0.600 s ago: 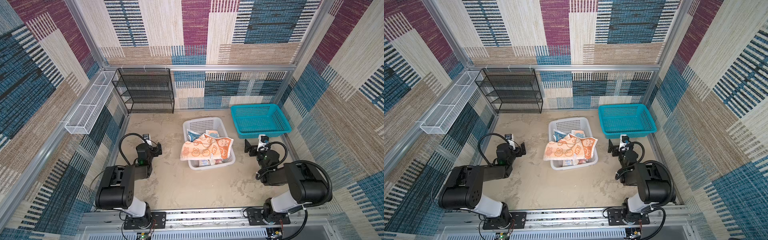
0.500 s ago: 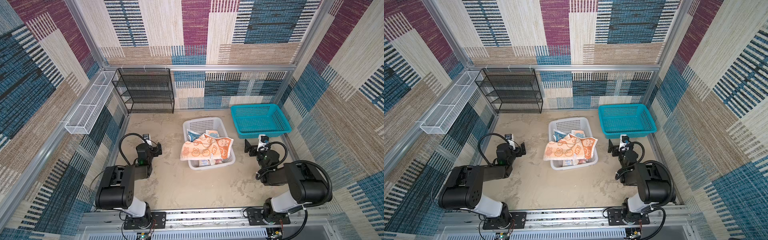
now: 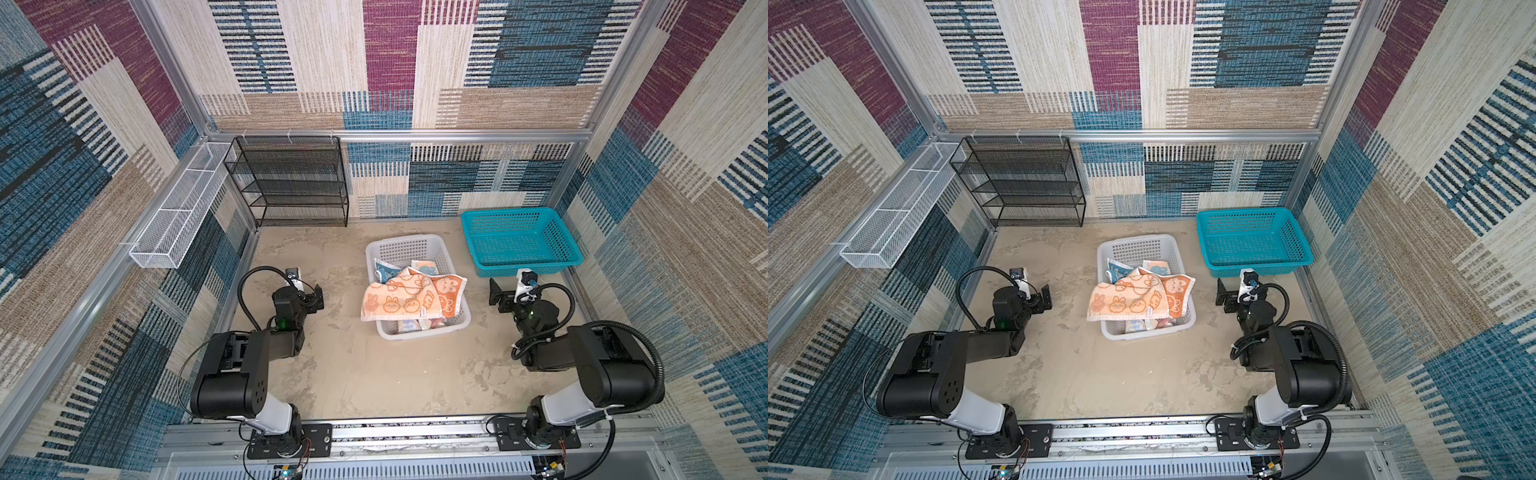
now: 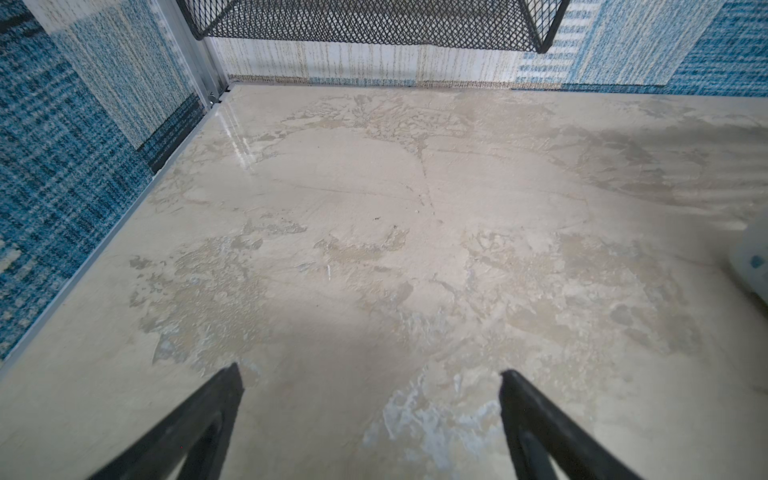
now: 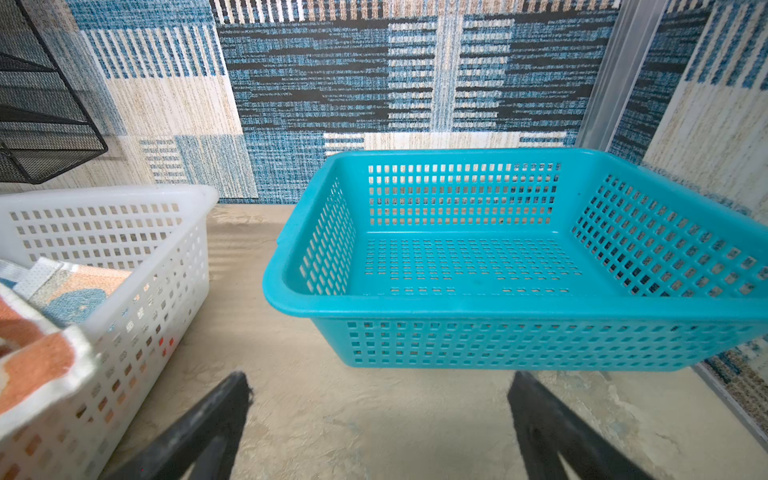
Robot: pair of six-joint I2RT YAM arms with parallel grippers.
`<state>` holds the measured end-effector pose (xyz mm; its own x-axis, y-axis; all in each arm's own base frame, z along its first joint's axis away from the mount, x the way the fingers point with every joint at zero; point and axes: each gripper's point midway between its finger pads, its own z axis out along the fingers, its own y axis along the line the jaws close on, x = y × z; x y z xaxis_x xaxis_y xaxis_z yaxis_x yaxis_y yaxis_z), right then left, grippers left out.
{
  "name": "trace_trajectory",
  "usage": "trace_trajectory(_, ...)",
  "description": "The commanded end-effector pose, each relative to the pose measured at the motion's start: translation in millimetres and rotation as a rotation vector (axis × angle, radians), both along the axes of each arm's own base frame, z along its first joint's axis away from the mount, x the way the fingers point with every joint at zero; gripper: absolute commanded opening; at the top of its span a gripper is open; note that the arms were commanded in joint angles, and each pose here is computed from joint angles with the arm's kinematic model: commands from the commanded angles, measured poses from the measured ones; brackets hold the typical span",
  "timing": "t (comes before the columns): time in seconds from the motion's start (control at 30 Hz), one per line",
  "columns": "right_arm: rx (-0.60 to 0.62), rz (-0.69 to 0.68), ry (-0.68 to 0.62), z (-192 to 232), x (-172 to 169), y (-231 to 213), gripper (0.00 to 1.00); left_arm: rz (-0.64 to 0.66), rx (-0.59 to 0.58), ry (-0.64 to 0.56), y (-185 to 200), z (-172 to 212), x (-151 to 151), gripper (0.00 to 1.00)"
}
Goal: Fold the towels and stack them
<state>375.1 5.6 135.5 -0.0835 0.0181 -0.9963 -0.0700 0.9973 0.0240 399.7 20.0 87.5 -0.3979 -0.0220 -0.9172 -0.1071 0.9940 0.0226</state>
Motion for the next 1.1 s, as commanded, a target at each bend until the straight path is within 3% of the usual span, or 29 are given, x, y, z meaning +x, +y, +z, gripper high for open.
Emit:
trace_trajectory(0.0, -0.004, 0.008, -0.031, 8, 1, 1, 0.99, -0.001, 0.014, -0.027, 1, 7, 2, 0.99)
trace_trajectory(0.7, -0.005, 0.007, -0.031, 8, 1, 1, 0.99, -0.007, 0.013, -0.027, 0, 7, 2, 0.99)
trace_trajectory(1.07, 0.004, -0.038, -0.034, 19, 1, -6, 0.99, 0.040, 0.023, -0.032, 7, 28, -6, 0.99)
